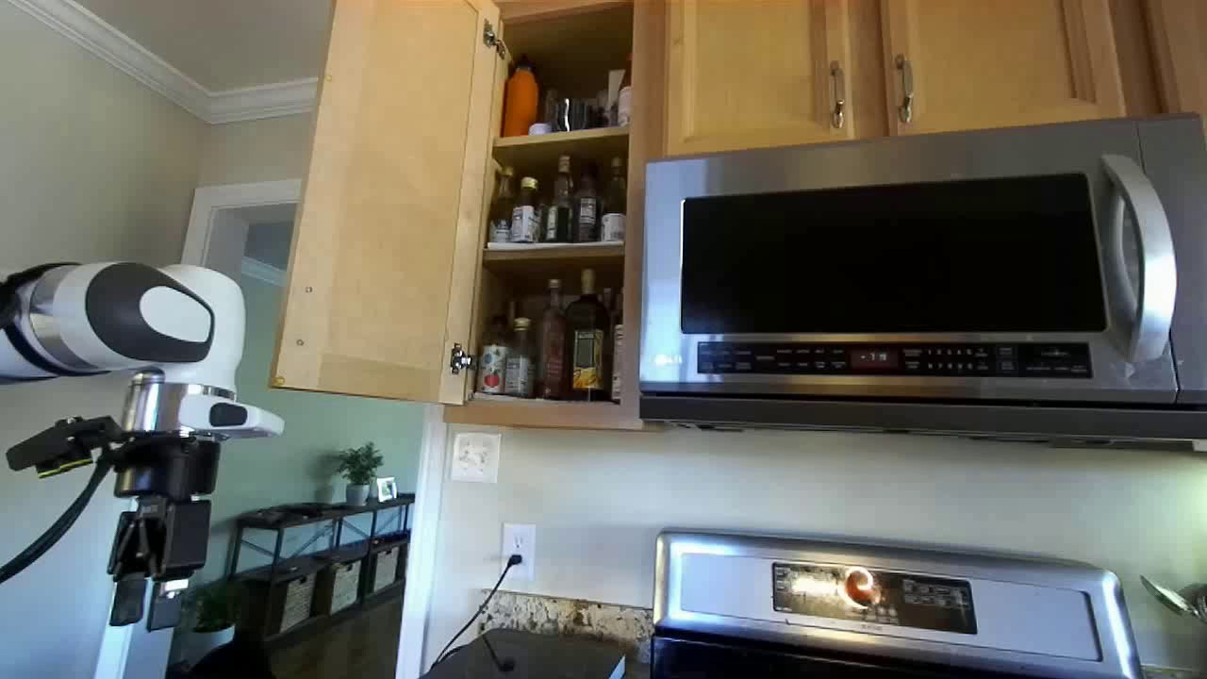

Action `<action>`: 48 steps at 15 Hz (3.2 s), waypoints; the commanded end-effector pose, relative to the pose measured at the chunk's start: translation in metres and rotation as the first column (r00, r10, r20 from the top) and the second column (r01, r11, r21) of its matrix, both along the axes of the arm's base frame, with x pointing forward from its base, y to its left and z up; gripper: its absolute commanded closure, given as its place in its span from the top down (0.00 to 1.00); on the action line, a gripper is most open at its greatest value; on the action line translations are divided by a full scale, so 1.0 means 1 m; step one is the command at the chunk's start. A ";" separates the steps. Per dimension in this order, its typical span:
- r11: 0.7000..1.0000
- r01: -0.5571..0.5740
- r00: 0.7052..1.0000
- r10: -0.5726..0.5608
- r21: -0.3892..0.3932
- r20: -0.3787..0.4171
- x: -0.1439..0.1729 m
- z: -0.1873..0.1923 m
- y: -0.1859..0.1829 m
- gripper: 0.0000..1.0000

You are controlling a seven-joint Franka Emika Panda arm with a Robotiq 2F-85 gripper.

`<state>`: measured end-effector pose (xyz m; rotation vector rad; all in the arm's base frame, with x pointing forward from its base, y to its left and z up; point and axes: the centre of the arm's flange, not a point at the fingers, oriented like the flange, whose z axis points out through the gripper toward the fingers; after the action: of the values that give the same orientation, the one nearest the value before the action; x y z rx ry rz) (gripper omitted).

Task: Close the open upper cabinet door

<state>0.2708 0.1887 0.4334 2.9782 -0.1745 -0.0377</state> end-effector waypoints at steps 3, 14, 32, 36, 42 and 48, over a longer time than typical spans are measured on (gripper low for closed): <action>1.000 0.000 1.000 0.000 0.000 0.000 0.000 0.000 0.000 1.00; 0.999 -0.046 0.989 0.043 0.020 0.144 -0.004 0.045 0.008 1.00; 0.919 -0.347 0.712 0.129 0.186 0.691 -0.007 0.175 0.068 1.00; 0.922 -0.355 0.710 0.161 0.151 0.685 -0.025 0.190 0.073 1.00; 0.935 -0.338 0.668 0.158 0.108 0.727 -0.039 0.203 0.067 1.00; 0.960 -0.278 0.623 0.148 0.040 0.768 -0.033 0.216 0.053 1.00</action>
<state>0.2360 0.2552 0.6431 2.9906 0.1822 1.2835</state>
